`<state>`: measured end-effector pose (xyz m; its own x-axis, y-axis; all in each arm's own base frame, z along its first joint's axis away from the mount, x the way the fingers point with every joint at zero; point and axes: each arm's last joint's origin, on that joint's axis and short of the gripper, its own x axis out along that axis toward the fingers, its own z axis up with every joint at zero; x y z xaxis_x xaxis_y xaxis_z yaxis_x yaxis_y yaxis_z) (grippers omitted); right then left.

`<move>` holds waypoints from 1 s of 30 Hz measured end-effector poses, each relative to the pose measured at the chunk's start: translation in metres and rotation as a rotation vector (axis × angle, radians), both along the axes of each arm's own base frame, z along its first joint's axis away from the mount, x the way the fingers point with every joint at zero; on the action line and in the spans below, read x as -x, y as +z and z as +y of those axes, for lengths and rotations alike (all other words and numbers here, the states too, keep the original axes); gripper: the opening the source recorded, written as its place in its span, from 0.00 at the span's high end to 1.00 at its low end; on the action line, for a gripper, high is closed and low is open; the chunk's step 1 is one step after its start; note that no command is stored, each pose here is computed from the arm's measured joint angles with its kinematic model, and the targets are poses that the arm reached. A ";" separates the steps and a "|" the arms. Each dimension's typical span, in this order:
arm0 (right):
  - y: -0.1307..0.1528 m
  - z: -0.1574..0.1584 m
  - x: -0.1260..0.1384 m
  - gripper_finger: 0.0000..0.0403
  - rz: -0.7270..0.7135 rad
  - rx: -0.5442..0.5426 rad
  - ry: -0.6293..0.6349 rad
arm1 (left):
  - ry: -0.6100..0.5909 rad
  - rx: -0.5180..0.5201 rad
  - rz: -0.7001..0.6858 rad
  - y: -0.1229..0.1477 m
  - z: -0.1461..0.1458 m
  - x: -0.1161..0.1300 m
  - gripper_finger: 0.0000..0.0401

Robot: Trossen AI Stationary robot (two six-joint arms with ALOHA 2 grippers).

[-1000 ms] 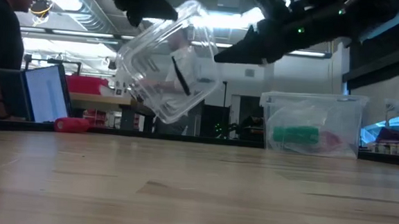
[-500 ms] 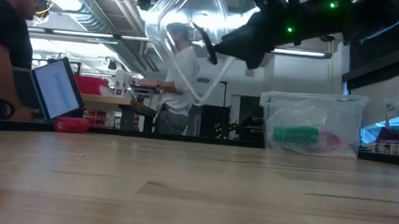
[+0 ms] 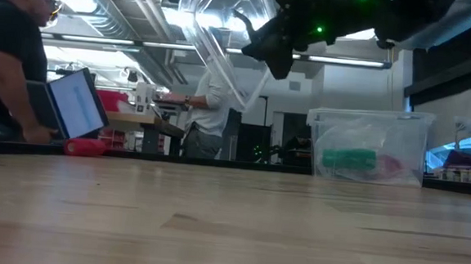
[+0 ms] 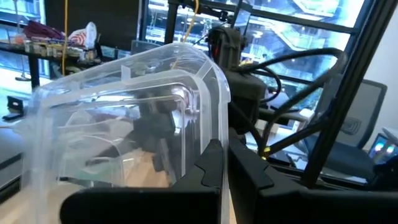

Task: Roll bandage
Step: Close the transparent container

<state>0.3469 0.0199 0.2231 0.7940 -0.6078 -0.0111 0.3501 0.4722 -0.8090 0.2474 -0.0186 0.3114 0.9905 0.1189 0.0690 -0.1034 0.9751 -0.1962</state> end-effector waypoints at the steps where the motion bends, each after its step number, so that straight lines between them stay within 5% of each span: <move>1: 0.002 -0.001 -0.001 0.40 -0.002 0.003 -0.003 | -0.001 0.000 0.000 0.000 0.000 0.000 1.00; 8: 0.009 -0.002 -0.005 0.48 -0.012 0.013 -0.005 | -0.011 0.001 -0.003 0.000 -0.002 0.000 1.00; 16: 0.007 -0.001 -0.005 0.91 0.009 0.013 0.001 | -0.006 0.016 -0.007 0.000 -0.002 0.000 1.00; 30: 0.021 0.003 -0.001 0.92 0.022 0.010 -0.017 | 0.021 -0.008 0.030 0.002 0.008 0.007 0.79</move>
